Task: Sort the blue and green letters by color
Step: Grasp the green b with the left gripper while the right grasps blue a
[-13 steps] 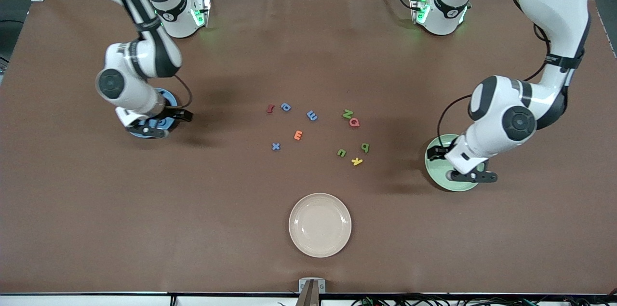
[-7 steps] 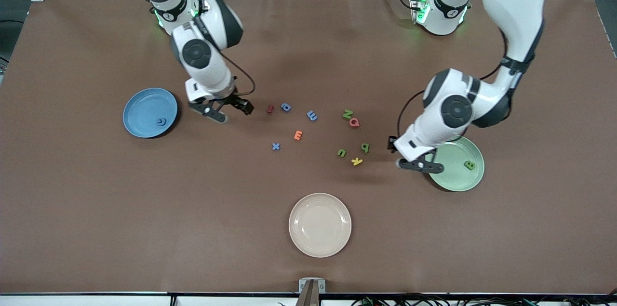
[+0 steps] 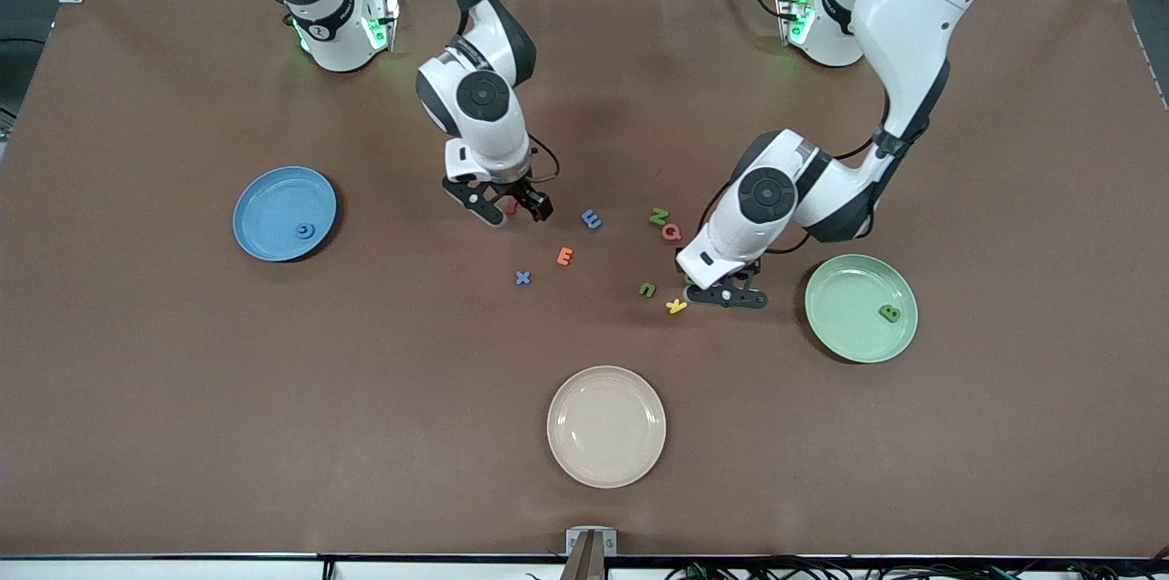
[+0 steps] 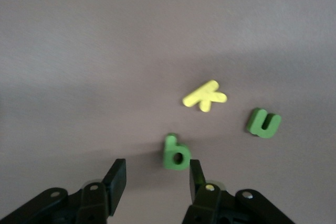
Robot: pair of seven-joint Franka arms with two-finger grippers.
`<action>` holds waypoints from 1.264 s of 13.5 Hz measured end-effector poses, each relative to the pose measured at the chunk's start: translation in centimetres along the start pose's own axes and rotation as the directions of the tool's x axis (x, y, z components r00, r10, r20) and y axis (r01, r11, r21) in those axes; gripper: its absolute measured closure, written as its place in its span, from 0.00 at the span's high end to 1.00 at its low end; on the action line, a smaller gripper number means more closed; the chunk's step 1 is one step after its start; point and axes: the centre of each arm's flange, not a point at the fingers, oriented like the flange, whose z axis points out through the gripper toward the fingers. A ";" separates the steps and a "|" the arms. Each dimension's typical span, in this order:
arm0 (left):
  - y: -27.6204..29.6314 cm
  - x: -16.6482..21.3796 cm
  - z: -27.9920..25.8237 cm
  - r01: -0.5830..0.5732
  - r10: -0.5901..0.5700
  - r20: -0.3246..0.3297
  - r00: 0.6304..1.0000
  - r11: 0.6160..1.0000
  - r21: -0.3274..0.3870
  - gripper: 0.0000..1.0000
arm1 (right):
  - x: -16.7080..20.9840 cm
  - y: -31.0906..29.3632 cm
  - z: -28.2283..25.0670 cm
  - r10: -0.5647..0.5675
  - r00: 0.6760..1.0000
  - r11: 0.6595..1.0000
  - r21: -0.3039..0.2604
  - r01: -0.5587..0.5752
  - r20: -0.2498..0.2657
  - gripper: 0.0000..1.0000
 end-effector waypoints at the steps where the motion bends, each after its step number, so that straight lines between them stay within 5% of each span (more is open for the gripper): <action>1: 0.6 -0.3 0.6 -0.007 0.007 -0.005 1.000 1.000 0.008 0.57 | -0.7 -0.8 0.6 0.012 1.000 1.000 0.000 -0.012 -0.003 0.96; 4: 1.0 -0.6 2.0 -0.023 0.024 -0.023 0.999 0.999 0.030 0.56 | -1.7 -1.9 2.3 0.027 1.000 1.000 -0.010 -0.027 -0.009 0.69; 8: 0.9 -0.6 2.8 -0.028 0.028 -0.031 0.999 0.999 0.022 0.53 | -1.9 -1.8 3.1 0.024 1.000 0.999 -0.029 -0.024 -0.010 0.68; 12: 0.9 -0.6 2.8 -0.030 0.031 -0.031 0.999 0.999 0.023 0.29 | -2.6 -1.6 3.3 0.013 1.000 0.999 -0.043 -0.013 -0.009 0.68; 17: -1.1 0.9 0.8 0.006 -0.004 -0.056 0.998 0.999 0.034 0.28 | -3.5 -1.6 3.5 0.010 1.000 0.999 -0.046 -0.011 -0.009 0.64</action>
